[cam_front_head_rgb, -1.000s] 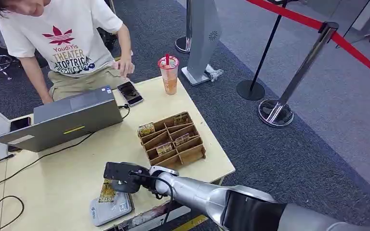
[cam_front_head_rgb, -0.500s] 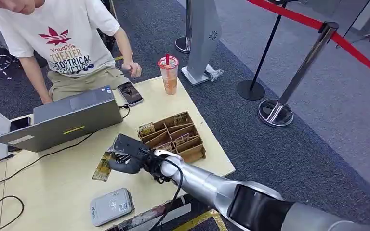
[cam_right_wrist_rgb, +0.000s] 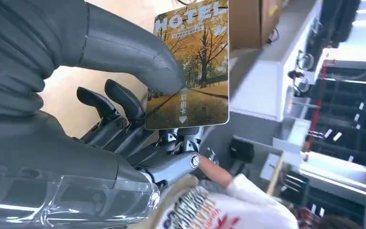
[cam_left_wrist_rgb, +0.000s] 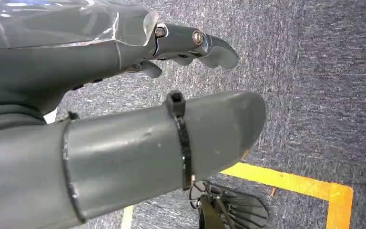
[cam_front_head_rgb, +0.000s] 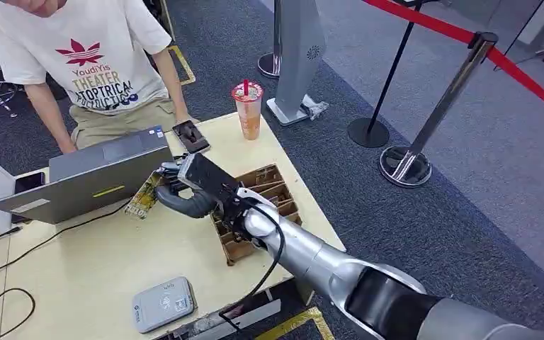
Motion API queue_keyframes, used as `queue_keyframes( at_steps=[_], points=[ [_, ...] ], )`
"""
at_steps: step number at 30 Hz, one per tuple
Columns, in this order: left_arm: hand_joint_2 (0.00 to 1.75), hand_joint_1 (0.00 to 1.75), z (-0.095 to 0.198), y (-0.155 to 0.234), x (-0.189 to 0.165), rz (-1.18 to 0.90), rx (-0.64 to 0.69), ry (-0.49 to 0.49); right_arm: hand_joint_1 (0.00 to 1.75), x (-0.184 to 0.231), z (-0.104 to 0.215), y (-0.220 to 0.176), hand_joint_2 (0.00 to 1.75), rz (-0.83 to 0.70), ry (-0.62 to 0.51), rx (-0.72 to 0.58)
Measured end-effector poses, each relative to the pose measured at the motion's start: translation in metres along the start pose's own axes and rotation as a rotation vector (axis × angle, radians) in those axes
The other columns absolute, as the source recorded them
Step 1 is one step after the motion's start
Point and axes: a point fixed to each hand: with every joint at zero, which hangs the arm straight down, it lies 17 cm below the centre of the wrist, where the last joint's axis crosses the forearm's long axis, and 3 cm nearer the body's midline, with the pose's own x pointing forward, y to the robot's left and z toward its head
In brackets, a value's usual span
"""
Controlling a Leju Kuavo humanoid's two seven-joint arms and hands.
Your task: Pass the card to the sensor for recognition and then transmit it.
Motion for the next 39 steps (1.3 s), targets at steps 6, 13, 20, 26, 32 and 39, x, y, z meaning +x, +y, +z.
queue_keyframes(
  at_steps=[6,13,20,26,32,39],
  points=[
    [0.00,0.00,0.000,-0.001,0.004,-0.004,-0.002,-0.006,1.75,0.020,-0.003,-0.009,1.75,0.010,-0.049,-0.020],
    [0.00,0.00,0.000,-0.002,0.006,-0.010,-0.003,-0.001,1.75,0.036,-0.012,-0.025,1.75,0.061,-0.074,-0.046],
    [0.00,0.00,0.000,-0.005,0.010,-0.019,-0.013,0.001,1.75,0.059,-0.048,-0.072,1.75,0.176,-0.061,-0.125],
    [0.00,0.00,0.000,-0.007,0.017,-0.032,-0.019,-0.008,1.75,0.064,-0.070,-0.102,1.75,0.239,-0.030,-0.182],
    [0.00,0.00,0.001,-0.009,0.019,-0.033,-0.021,-0.004,1.75,0.062,-0.085,-0.123,1.75,0.281,0.012,-0.222],
    [0.00,0.00,0.001,-0.011,0.019,-0.027,-0.023,-0.003,1.75,0.049,-0.091,-0.128,1.75,0.294,0.061,-0.230]
  ],
)
